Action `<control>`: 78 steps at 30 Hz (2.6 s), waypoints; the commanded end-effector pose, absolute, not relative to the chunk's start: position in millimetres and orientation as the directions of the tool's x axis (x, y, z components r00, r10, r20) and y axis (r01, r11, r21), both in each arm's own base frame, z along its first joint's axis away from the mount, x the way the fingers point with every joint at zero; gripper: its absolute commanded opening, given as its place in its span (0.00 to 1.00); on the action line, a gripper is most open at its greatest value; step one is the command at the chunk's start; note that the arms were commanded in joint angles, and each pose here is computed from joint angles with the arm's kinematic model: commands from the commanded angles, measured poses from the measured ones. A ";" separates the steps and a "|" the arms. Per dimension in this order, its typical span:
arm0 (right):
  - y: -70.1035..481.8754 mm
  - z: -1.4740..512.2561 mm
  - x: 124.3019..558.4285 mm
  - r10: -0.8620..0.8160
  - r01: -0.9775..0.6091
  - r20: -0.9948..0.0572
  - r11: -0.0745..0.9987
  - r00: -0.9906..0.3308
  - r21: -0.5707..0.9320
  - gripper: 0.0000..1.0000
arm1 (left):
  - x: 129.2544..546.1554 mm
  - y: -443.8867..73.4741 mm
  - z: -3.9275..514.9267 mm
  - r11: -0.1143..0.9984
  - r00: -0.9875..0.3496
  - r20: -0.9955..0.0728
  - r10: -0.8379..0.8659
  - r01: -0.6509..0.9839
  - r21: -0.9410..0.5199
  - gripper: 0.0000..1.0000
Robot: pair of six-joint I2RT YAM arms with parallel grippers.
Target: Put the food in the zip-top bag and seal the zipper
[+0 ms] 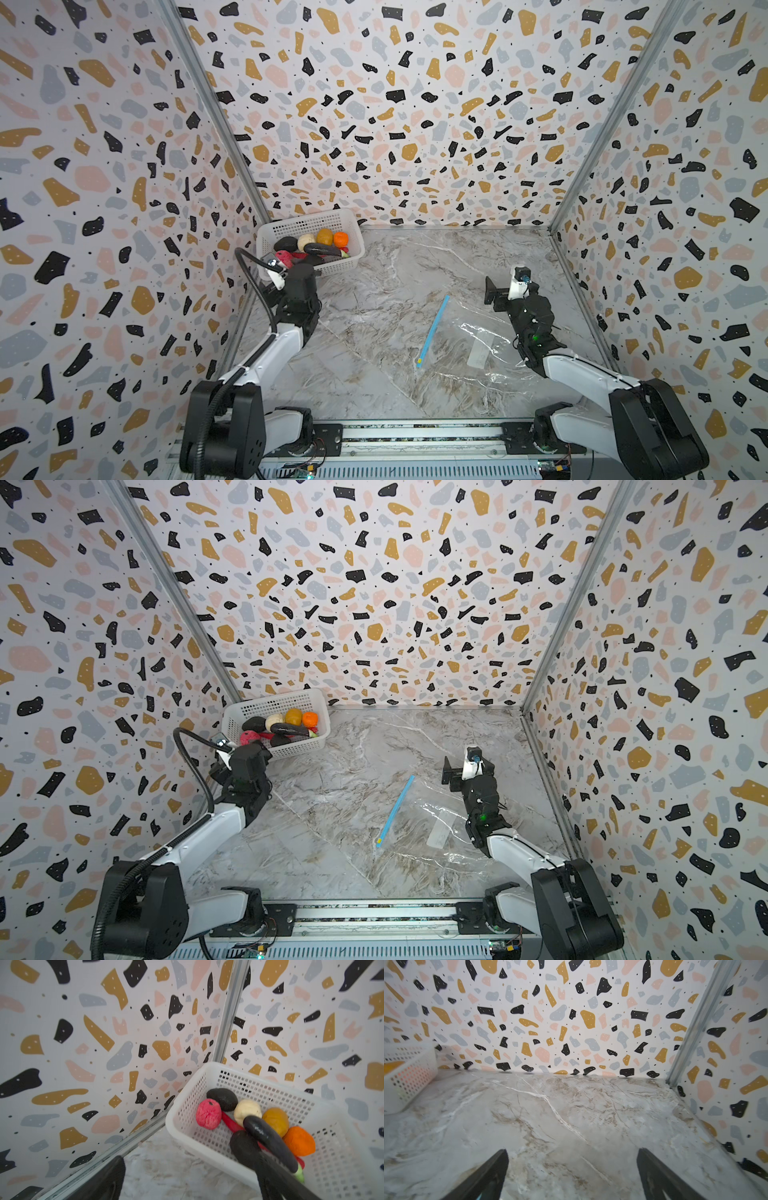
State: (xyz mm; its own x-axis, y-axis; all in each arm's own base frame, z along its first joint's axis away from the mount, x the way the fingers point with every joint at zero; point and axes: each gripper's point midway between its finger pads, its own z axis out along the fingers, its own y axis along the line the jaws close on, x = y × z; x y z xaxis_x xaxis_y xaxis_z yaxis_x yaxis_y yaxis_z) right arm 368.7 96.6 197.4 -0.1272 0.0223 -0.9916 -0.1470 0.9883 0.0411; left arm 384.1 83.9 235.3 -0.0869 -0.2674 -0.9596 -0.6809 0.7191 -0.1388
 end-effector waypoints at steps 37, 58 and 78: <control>254.6 119.1 441.1 0.093 -0.328 -0.679 0.822 -0.728 0.465 0.99 | 622.7 -127.2 115.3 0.947 -0.713 -0.650 -0.262 -0.062 -0.314 0.92; 236.4 112.1 429.1 0.147 -0.276 -0.668 0.831 -0.729 0.483 0.99 | 567.6 -227.5 91.0 0.934 -0.797 -0.587 -0.140 0.090 -0.345 0.61; 282.5 146.6 438.2 0.237 -0.312 -0.617 0.696 -0.750 0.646 0.99 | 547.6 -190.5 153.4 0.947 -0.715 -0.674 -0.188 0.049 -0.317 0.74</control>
State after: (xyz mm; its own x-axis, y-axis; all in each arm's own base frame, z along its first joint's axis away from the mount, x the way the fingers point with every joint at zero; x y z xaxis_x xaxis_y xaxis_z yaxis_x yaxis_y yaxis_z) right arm 431.0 260.5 115.4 -0.7594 0.1994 -0.6193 -0.2675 0.7721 0.5765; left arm 526.9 -241.2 107.6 -0.7952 -0.1456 -0.5886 0.1004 0.9258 -0.3645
